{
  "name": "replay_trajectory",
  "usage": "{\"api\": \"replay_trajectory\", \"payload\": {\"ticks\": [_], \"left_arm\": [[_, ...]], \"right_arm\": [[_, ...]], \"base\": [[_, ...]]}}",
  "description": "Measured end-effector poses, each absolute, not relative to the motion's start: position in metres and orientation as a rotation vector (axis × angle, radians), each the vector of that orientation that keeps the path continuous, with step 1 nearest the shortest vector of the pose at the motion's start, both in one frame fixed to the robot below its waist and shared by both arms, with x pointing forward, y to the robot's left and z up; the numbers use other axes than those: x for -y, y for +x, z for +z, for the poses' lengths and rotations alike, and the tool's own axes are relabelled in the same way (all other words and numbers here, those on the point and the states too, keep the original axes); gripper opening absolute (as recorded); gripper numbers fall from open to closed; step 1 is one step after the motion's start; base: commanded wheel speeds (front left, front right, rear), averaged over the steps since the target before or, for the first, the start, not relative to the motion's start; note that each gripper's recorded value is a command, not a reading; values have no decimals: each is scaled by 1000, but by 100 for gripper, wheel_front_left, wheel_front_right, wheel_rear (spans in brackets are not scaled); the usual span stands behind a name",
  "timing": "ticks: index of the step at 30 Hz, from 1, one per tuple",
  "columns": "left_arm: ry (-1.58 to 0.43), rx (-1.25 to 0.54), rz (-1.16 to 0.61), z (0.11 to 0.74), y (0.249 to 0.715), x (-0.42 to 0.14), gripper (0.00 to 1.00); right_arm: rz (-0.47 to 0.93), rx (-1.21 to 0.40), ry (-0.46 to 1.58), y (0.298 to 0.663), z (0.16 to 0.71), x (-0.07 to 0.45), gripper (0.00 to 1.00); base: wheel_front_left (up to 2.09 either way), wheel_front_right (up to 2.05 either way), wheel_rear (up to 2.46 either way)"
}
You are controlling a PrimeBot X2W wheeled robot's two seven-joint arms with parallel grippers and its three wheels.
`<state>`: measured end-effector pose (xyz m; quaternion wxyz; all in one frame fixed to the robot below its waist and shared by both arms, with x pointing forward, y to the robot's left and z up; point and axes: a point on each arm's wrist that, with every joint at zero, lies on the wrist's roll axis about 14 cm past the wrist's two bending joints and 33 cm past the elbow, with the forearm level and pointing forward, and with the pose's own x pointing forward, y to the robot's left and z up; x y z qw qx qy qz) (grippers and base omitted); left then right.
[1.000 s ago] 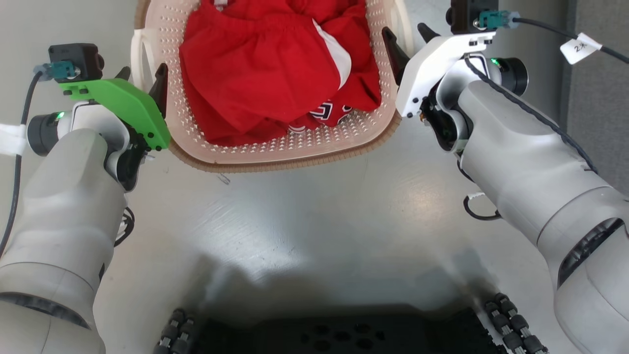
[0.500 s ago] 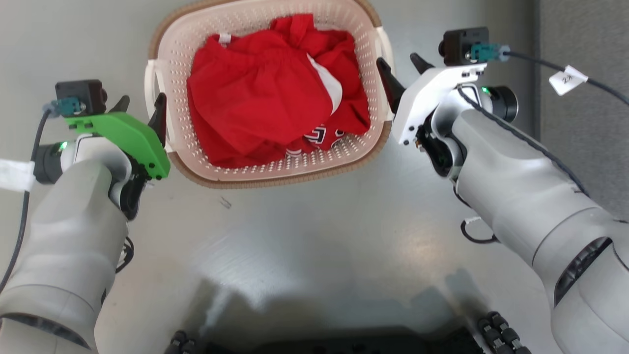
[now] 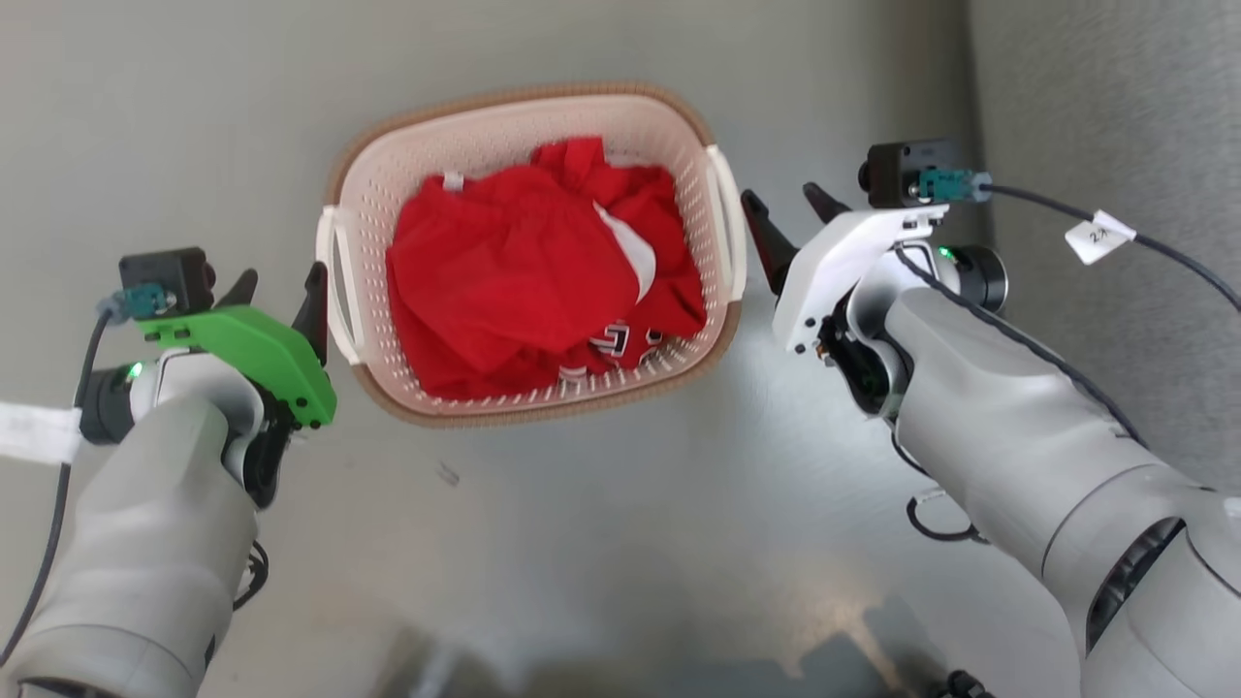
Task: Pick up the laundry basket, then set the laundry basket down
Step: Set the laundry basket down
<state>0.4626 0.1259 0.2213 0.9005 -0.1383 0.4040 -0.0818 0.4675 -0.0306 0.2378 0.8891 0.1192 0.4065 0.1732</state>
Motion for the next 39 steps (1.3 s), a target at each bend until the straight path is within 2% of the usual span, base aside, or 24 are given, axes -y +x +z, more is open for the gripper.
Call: {"api": "replay_trajectory", "payload": {"ticks": [14,20,39], "left_arm": [[-318,-702,-186,281,461,-119,100],[-336,-588,-196,322,477,-121,100],[-355,-274,-173,428,478,-138,100]], "right_arm": [[323,-726,246,460,297,48,100],[320,-667,270,459,324,51,100],[344,-354,295,470,434,55,100]], "base": [[0,0,0],[0,0,0],[0,0,0]]}}
